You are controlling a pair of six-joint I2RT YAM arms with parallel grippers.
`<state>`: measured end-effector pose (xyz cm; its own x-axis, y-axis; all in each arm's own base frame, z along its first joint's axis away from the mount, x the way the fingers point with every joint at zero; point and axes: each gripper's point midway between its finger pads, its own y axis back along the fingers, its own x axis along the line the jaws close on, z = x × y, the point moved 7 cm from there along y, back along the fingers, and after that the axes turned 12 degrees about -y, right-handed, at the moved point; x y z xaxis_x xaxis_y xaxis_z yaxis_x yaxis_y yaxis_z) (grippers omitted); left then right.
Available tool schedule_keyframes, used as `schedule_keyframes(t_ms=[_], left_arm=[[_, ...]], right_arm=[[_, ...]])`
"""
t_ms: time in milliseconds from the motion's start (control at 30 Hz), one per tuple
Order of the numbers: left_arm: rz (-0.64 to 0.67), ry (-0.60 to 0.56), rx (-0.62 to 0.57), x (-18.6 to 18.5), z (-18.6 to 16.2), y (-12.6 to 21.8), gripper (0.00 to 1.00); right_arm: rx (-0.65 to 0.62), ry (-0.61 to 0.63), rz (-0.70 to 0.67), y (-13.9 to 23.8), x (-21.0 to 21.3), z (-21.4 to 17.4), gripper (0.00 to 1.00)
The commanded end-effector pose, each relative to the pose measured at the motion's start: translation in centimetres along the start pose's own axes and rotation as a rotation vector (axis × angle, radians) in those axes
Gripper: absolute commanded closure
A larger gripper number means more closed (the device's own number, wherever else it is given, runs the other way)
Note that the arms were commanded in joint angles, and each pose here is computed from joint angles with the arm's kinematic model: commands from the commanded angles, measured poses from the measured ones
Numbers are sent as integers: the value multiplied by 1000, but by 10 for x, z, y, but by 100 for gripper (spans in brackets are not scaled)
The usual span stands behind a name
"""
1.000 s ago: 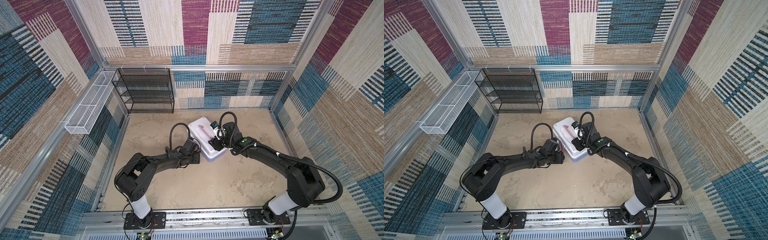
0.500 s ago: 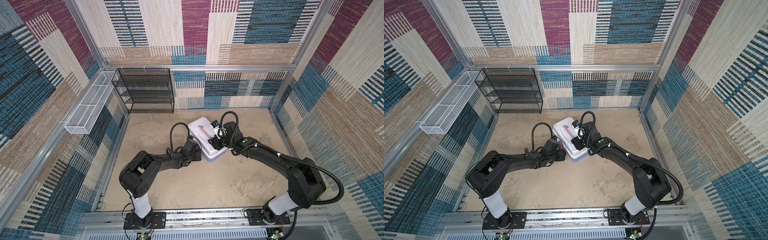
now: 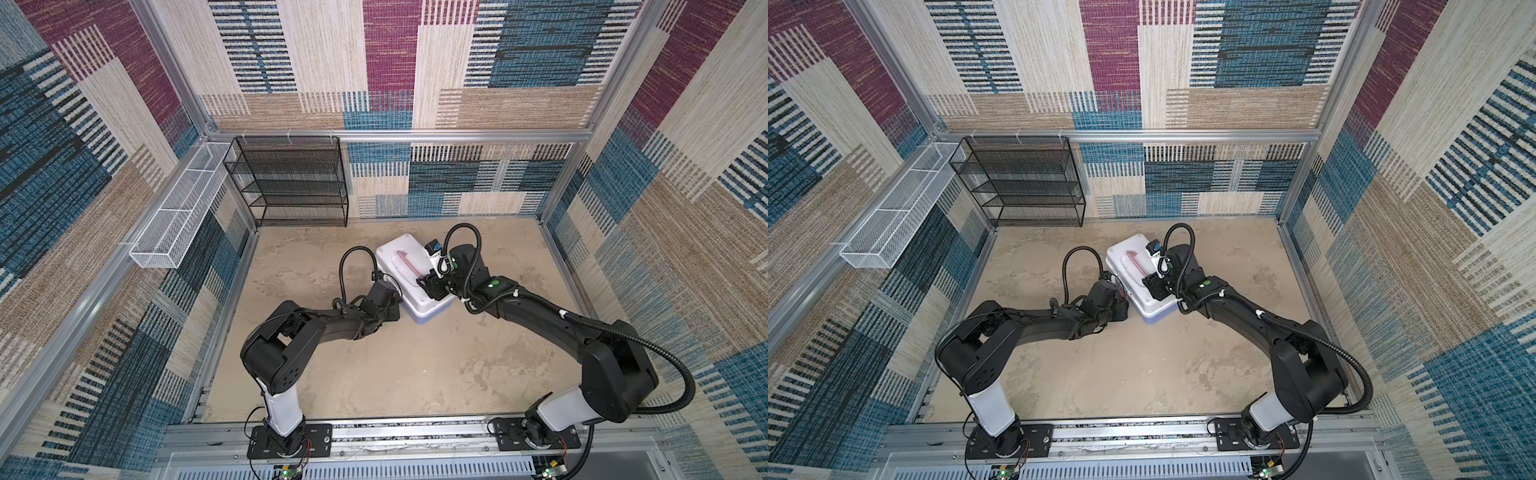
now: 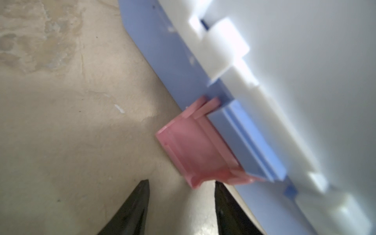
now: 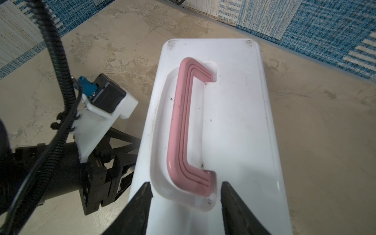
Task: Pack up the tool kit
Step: 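Push the pink latch nearest the left gripper toward the lid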
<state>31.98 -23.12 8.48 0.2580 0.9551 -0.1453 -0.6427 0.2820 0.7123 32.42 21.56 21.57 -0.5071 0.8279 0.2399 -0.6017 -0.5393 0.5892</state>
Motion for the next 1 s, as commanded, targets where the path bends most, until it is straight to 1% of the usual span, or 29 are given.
schedule_keyframes(t_ms=[0, 200, 300, 467, 600, 733, 867, 967], left_arm=[[49, -14, -12, 6, 1, 3, 45], [69, -20, -40, 9, 3, 5, 45], [-4, -33, -68, 1, 7, 6, 46], [-81, -71, -34, -6, 1, 4, 46], [-111, -87, -33, -5, -7, 10, 45], [-81, -103, -39, -1, -10, 11, 43], [-63, -178, -135, -7, -4, 12, 40], [-35, -212, -157, -9, -1, 6, 39]], right_arm=[[-35, -5, 10, 2, 1, 5, 43], [-33, -11, 8, 2, 1, 3, 44], [-36, -11, 7, 2, 1, 3, 44], [-34, -13, 1, 2, 0, 2, 44], [-32, -10, -4, 1, -1, 1, 43], [-29, -10, -1, -1, -1, 0, 43], [-26, -9, -1, -4, -1, 0, 43], [-12, -9, -6, -7, -2, -1, 42]])
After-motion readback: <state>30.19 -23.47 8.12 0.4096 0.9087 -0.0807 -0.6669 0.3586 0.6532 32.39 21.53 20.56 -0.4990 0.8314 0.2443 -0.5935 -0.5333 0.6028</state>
